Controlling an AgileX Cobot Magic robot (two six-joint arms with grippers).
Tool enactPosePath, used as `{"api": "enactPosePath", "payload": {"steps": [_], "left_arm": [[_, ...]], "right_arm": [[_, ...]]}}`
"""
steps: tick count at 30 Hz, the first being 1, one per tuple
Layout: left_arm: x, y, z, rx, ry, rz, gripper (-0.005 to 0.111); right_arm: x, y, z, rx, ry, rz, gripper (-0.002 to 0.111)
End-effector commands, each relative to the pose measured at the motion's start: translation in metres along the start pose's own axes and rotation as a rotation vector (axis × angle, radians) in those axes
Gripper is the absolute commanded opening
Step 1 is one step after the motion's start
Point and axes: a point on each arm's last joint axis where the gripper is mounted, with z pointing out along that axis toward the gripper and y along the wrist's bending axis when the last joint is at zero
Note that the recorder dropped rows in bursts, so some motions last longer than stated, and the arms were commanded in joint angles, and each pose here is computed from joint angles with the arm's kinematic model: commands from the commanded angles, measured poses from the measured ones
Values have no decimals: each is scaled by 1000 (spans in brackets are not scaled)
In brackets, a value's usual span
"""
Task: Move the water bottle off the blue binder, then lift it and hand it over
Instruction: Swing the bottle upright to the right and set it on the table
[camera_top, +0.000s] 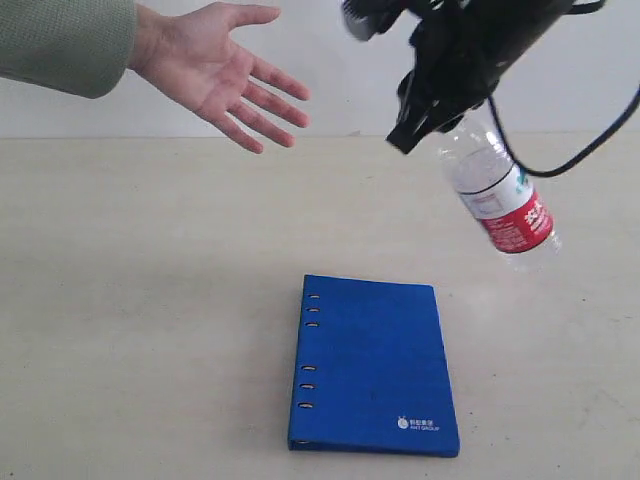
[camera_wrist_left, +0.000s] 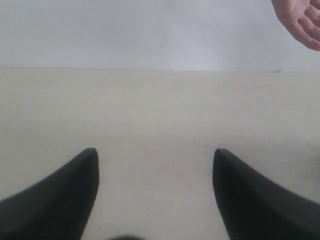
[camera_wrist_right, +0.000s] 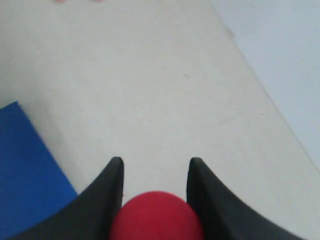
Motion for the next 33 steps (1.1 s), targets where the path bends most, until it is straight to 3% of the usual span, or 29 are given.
{"api": "enactPosePath", "payload": {"steps": [1,5,9,17,22,28,33], "left_arm": [[-1,0,0,-2,-8,3,62],[-1,0,0,-2,-8,3,62],[-1,0,0,-2,-8,3,62],[-1,0,0,-2,-8,3,62],[-1,0,0,-2,-8,3,62],[-1,0,0,-2,-8,3,62],[-1,0,0,-2,-8,3,62]], "right_arm": [[14,-35,-27,105,-224,162,0],[40,-47,-28,201,-396,266,0],[72,-49,-4,362,-373,343,0],[90,-47,53,330,-275,495,0],[92,-53,57,393,-294,545,0],[79,-57,49,385,-479,662,0],[64,-53,48,288,-658,644,0]]}}
